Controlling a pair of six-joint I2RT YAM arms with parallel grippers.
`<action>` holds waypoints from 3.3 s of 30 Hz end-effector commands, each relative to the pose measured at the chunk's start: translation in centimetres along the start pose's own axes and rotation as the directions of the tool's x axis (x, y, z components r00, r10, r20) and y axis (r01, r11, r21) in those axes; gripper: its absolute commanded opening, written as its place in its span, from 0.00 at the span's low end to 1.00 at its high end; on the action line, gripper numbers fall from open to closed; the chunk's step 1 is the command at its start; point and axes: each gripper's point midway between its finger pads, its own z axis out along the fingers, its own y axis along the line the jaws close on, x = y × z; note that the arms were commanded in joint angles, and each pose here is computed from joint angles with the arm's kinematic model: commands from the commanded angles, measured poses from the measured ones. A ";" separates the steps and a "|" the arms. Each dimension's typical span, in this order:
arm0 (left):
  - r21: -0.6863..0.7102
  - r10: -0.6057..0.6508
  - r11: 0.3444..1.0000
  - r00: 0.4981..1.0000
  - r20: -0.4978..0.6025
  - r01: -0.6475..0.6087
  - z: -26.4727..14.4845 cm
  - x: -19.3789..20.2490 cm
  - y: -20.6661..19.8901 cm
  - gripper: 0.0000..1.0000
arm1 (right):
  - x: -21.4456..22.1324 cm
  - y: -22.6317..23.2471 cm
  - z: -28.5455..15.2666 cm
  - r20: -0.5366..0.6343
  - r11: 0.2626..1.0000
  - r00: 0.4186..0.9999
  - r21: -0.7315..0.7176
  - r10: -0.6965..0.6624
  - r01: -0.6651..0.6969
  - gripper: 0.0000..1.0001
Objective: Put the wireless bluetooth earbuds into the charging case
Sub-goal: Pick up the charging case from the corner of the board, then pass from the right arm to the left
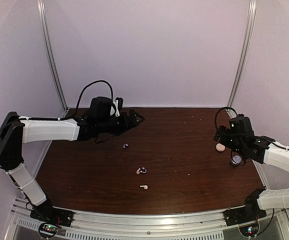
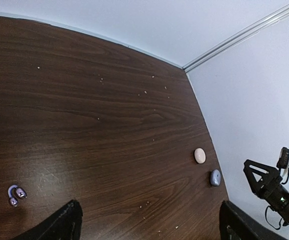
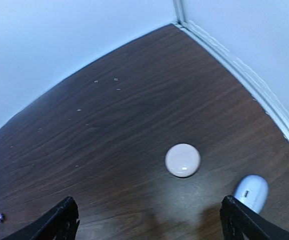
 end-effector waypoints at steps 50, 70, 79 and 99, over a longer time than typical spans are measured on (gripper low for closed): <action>0.031 -0.008 1.000 0.999 0.052 0.006 -1.5 -1.6 0.4 0.96 | 9.4 -14.1 6.5 -0.309 0.927 0.928 0.366 0.207 -0.084 0.42; 0.156 0.368 0.913 0.926 0.081 -0.376 -2.4 -1.0 -2.7 0.92 | 7.4 2.8 1.0 -0.371 0.917 0.908 -0.397 -0.196 0.035 0.38; 0.196 0.949 0.291 0.308 0.062 -0.936 -3.5 10.1 -6.3 0.87 | 6.9 9.8 -3.5 -0.392 0.760 0.847 -0.650 -0.359 0.021 0.39; 0.234 0.909 -0.293 -0.195 0.367 -0.927 -7.0 18.1 -13.7 0.77 | 14.2 18.9 -14.3 -0.361 0.389 0.622 -0.916 -0.695 -0.097 0.39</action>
